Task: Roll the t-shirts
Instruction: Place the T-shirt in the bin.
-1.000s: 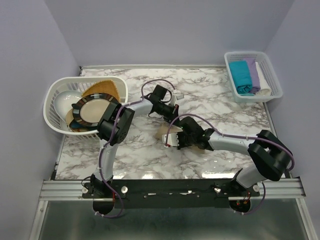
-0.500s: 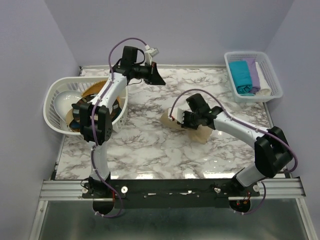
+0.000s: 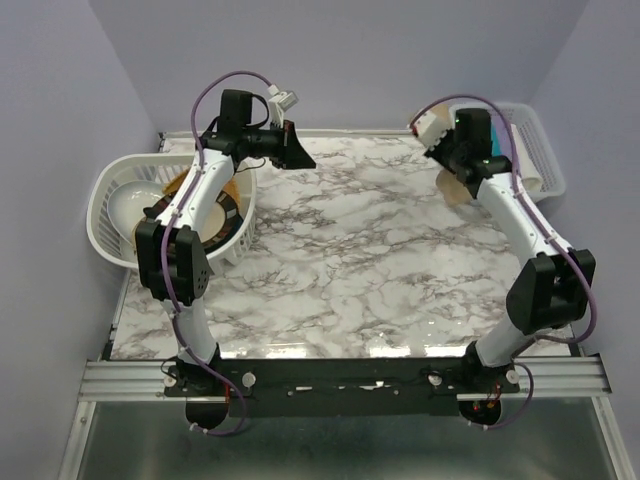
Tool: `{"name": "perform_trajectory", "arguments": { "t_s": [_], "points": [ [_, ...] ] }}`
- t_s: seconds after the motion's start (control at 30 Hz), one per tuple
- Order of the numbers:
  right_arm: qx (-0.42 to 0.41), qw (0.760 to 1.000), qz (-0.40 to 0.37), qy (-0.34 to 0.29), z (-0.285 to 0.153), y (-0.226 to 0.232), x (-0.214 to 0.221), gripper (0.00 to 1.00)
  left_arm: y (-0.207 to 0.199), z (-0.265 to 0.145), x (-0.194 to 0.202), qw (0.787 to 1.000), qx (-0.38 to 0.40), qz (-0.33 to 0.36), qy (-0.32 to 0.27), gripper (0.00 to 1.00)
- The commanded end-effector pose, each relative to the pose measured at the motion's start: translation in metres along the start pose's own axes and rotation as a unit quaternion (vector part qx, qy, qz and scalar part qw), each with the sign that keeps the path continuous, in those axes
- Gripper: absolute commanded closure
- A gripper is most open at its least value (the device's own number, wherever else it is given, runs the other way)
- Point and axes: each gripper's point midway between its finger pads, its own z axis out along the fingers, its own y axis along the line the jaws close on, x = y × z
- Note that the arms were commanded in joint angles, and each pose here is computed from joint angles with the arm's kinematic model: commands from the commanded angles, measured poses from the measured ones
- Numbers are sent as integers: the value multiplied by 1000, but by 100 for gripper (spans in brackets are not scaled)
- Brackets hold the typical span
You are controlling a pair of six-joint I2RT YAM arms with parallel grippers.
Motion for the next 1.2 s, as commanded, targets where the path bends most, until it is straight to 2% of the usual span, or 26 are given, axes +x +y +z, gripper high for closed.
{"name": "perform_trajectory", "arguments": {
  "t_s": [0.0, 0.03, 0.1, 0.17, 0.23, 0.27, 0.3, 0.43, 0.5, 0.6, 0.87, 1.17],
  "points": [
    [169, 984, 28, 54, 10, -113, 28, 100, -14, -4, 6, 1000, 19, -3, 5, 91],
    [198, 978, 33, 59, 5, -140, 33, 100, -14, -5, 7, 1000, 19, -4, 5, 91],
    [207, 972, 27, 105, 27, -150, 62, 100, -12, -4, 11, 1000, 21, -7, 8, 90],
    [253, 957, 43, 136, 42, -182, 90, 100, -13, -4, 12, 1000, 22, -5, 7, 90],
    [278, 941, 71, 179, 39, -208, 123, 100, -13, -4, 16, 1000, 24, -6, 9, 90],
    [316, 931, 93, 159, 22, -243, 111, 100, -13, -3, 17, 1000, 25, -5, 8, 90],
    [304, 930, 93, 183, 45, -237, 131, 100, -11, -3, 21, 1000, 25, -10, 11, 90],
    [319, 923, 44, 213, 54, -262, 164, 100, -12, -4, 27, 1000, 23, -14, 13, 90],
    [305, 923, -6, 233, 64, -259, 176, 100, -12, -4, 32, 999, 24, -21, 17, 90],
    [286, 923, -30, 256, 78, -249, 193, 100, -10, -3, 40, 999, 26, -31, 19, 90],
    [260, 918, -28, 298, 114, -226, 229, 100, -5, -1, 41, 999, 22, -36, 22, 90],
    [253, 900, -19, 354, 129, -203, 276, 100, 2, 2, 50, 998, 15, -45, 29, 90]
  ]
}}
